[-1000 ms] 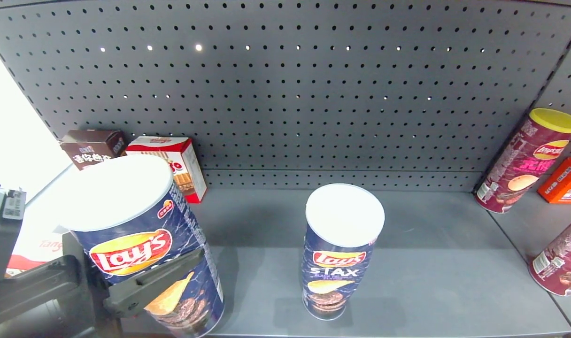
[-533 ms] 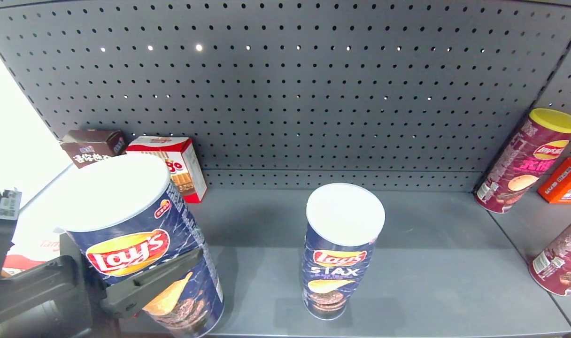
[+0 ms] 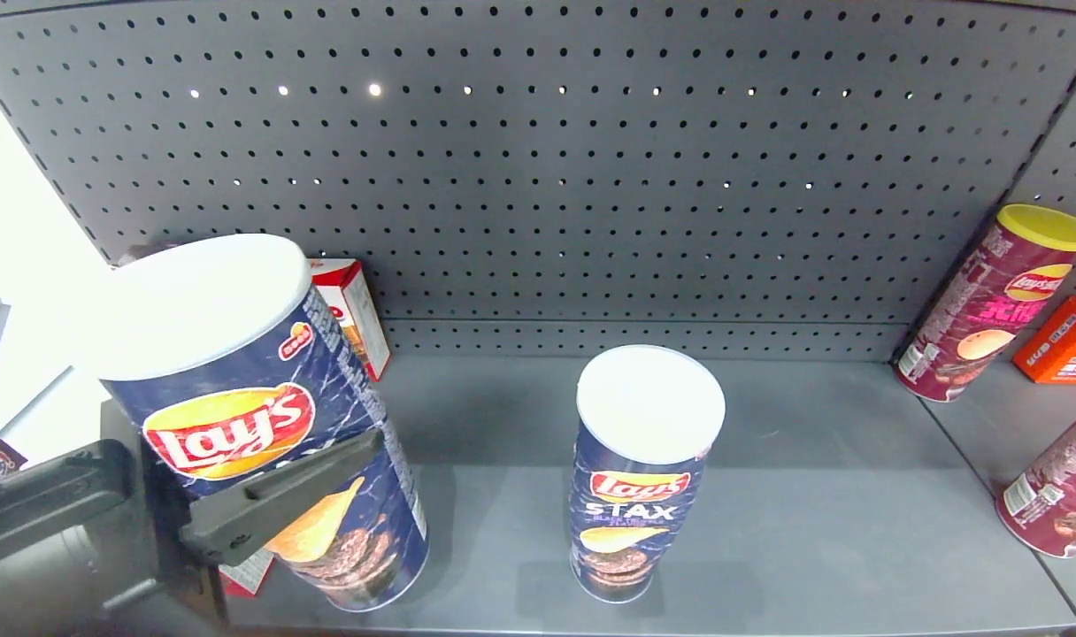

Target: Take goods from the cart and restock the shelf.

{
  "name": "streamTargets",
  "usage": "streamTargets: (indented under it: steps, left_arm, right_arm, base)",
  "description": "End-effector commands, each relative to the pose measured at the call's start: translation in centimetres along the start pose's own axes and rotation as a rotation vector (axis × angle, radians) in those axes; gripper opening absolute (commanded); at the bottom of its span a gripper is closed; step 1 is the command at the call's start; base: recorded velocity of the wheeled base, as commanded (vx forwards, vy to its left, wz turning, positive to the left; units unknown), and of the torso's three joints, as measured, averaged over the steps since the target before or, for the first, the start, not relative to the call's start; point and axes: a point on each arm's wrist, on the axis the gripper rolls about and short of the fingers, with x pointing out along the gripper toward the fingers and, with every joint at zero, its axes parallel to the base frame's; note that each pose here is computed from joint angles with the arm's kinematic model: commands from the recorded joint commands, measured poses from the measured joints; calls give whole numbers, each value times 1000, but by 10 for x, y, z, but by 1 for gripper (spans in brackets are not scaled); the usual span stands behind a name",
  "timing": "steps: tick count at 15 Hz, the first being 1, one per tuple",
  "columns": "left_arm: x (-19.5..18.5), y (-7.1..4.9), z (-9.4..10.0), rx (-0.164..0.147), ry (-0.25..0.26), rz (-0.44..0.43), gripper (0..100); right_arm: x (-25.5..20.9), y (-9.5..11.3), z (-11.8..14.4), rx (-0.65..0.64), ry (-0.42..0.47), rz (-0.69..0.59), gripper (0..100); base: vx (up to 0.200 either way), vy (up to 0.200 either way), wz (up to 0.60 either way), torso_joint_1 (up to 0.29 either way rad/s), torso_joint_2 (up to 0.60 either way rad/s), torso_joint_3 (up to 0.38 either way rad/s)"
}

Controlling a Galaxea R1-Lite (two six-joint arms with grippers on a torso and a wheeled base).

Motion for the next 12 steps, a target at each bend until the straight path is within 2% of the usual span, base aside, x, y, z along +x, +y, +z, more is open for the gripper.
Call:
streamTargets:
  steps: [1, 3, 5, 6, 8, 10, 12]
  left_arm:
    - [14, 5, 18, -14, 38, -8, 0]
    - [25, 10, 29, -31, 85, -12, 0]
    - [38, 15, 36, -37, 101, -17, 0]
    - [44, 12, 36, -31, 103, -41, 0]
    - [60, 14, 28, -22, 118, -59, 0]
    - [74, 14, 25, -18, 96, -76, 0]
    - [81, 18, 23, -16, 107, -69, 0]
  right_arm:
    - [0, 0, 0, 0, 4, 1, 100]
    - [0, 0, 0, 0, 4, 1, 100]
    - [0, 0, 0, 0, 4, 1, 100]
    - [0, 0, 0, 0, 4, -1, 100]
    - [0, 0, 0, 0, 4, -1, 100]
    - [0, 0, 0, 0, 4, 1, 100]
    - [0, 0, 0, 0, 4, 1, 100]
  base:
    - [0, 0, 0, 0, 0, 0]
    - [0, 0, 0, 0, 0, 0]
    - [0, 0, 0, 0, 0, 0]
    - [0, 0, 0, 0, 0, 0]
    - [0, 0, 0, 0, 0, 0]
    - [0, 0, 0, 0, 0, 0]
    - [0, 0, 0, 0, 0, 0]
